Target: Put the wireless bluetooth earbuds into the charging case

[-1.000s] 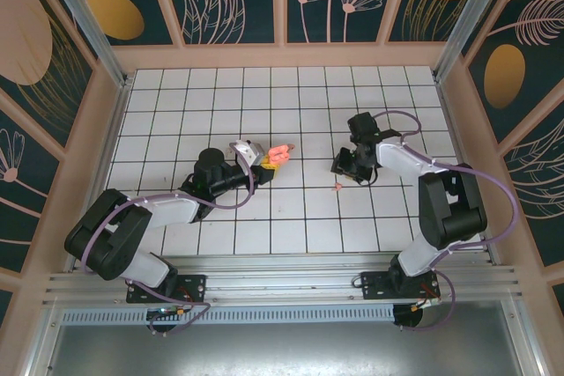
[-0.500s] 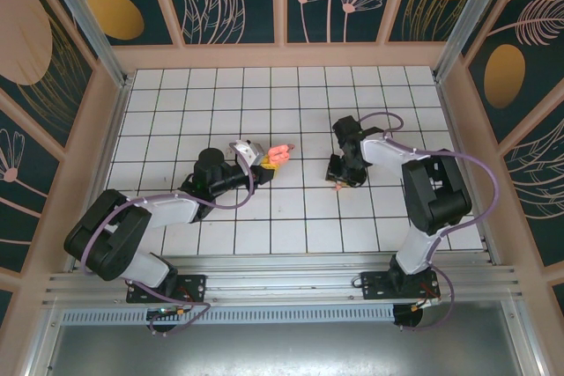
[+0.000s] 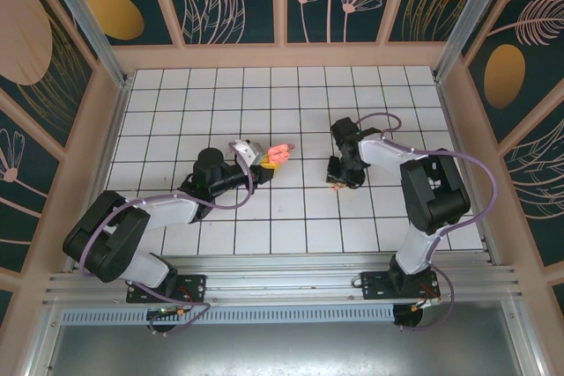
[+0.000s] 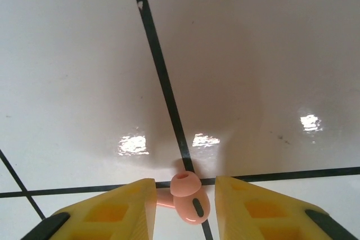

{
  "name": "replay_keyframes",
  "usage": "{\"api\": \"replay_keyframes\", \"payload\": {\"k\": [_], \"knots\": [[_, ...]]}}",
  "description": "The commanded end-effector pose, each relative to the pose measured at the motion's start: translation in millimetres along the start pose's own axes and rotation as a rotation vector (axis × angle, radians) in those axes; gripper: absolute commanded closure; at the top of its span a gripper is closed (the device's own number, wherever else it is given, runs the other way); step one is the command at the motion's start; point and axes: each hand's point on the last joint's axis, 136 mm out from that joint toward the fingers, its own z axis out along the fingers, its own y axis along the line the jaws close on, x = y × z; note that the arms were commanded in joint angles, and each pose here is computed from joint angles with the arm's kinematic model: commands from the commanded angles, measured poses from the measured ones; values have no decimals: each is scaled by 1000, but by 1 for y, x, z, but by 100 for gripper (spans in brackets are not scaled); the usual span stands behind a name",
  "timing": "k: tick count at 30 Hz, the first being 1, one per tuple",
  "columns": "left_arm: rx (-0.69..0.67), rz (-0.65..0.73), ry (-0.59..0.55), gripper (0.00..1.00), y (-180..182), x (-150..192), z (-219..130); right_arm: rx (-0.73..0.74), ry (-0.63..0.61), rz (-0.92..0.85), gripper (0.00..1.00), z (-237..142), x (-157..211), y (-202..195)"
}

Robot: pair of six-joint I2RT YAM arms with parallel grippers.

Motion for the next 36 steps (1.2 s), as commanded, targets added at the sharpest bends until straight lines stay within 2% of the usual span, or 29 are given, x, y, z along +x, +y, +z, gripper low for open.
{"api": "replay_keyframes", "payload": {"k": [1,12,18,26,36], "knots": [[2,35,-35,87,-2,-15,-1,50,27,19,69,4,11,-10],[0,37,-34,87,-2,-16,-3,74,24,21,77,8,15,-17],[2,33,-33,87,-3,-14,-3,44,-19,-9,80,3,11,-13],[-2,20,-46,87,-3,-15,-5,24,-81,-218,82,-26,5,-5],[-68,-35,-94,87,7,-11,-22,-33,-136,-625,83,-39,19,41]]}}
